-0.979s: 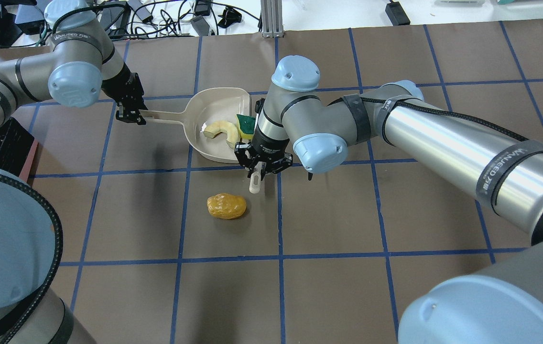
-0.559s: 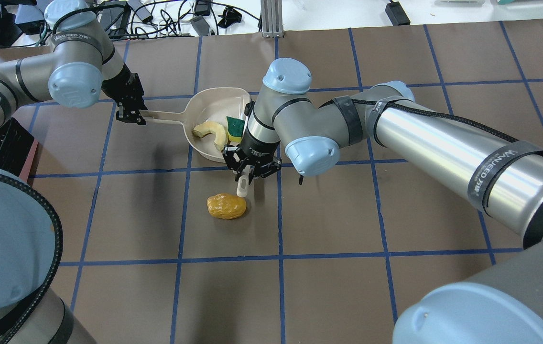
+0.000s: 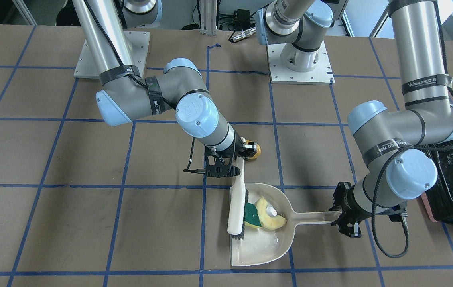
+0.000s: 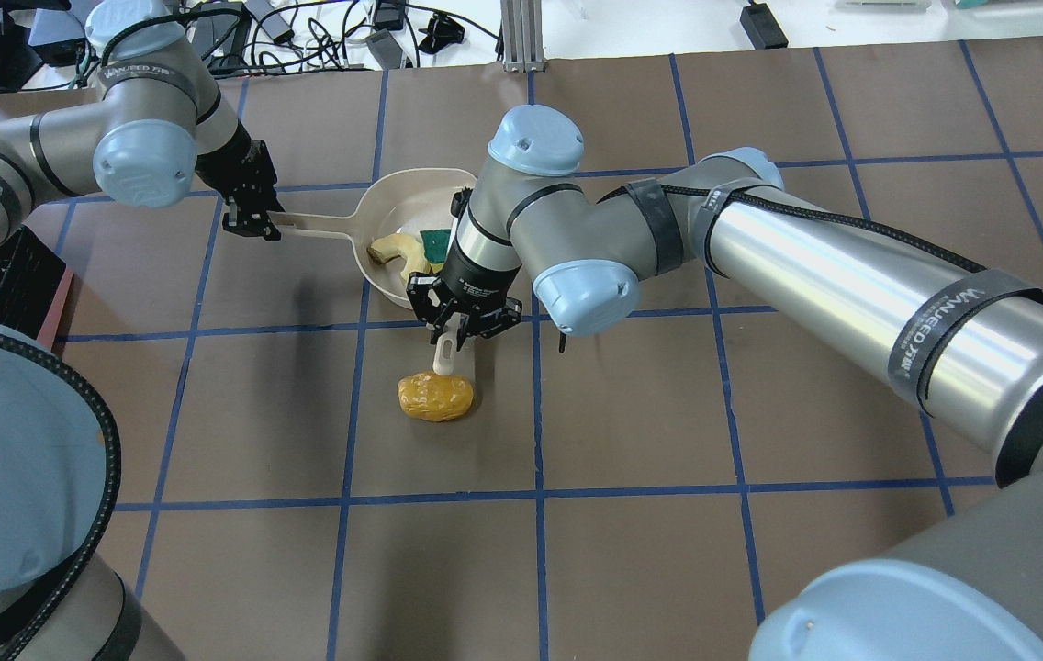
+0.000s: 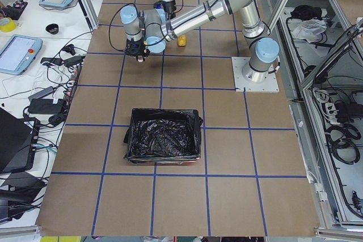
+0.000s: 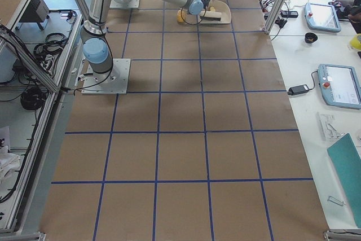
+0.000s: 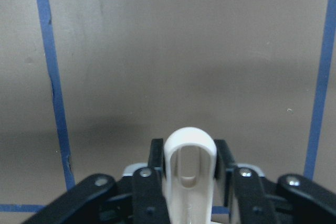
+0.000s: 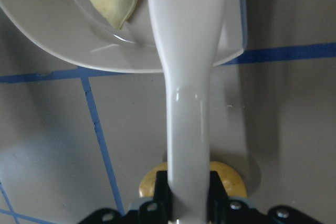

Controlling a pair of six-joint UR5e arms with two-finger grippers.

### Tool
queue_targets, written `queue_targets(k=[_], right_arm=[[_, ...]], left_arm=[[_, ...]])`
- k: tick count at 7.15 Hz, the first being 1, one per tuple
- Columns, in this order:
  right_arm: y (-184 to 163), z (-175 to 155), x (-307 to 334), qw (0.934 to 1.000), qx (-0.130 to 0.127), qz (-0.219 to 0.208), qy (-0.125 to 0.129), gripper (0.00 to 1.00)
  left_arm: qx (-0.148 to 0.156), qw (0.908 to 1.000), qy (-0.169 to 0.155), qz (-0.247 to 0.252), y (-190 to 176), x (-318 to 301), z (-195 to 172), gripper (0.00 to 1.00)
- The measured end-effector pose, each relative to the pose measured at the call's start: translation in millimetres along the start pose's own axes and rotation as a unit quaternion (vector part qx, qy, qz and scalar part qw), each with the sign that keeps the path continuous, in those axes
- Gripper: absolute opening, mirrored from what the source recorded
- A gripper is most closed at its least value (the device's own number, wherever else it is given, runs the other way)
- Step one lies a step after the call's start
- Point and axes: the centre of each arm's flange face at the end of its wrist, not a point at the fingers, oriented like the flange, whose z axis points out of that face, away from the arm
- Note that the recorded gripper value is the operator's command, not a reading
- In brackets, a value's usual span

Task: Sweep and dump trash into bin
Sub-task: 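Lift the brush and move it toward the yellow potato with the right gripper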

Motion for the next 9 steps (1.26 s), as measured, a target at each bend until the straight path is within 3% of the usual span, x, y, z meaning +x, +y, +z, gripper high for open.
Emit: queue_targets(k=[3, 6, 9], right_arm=[[-6.6, -4.3, 6.5, 0.9990, 0.022, -0.010, 0.036, 0.00], [-11.4, -9.8, 23.7, 0.9938, 0.042, -0.023, 0.100, 0.00], [3.7, -57.4, 36.6, 0.9861, 0.047, -0.032, 0.156, 0.00]], left_arm=[[-0.001, 1.0000, 0.000, 0.004, 0.1, -0.1, -0.3, 0.00], [-0.001, 1.0000, 0.000, 0.008, -0.3, -0.4, 0.0, 0.00], [0.001, 0.9997, 0.012, 0.022, -2.4, -0.5, -15.6, 0.00]])
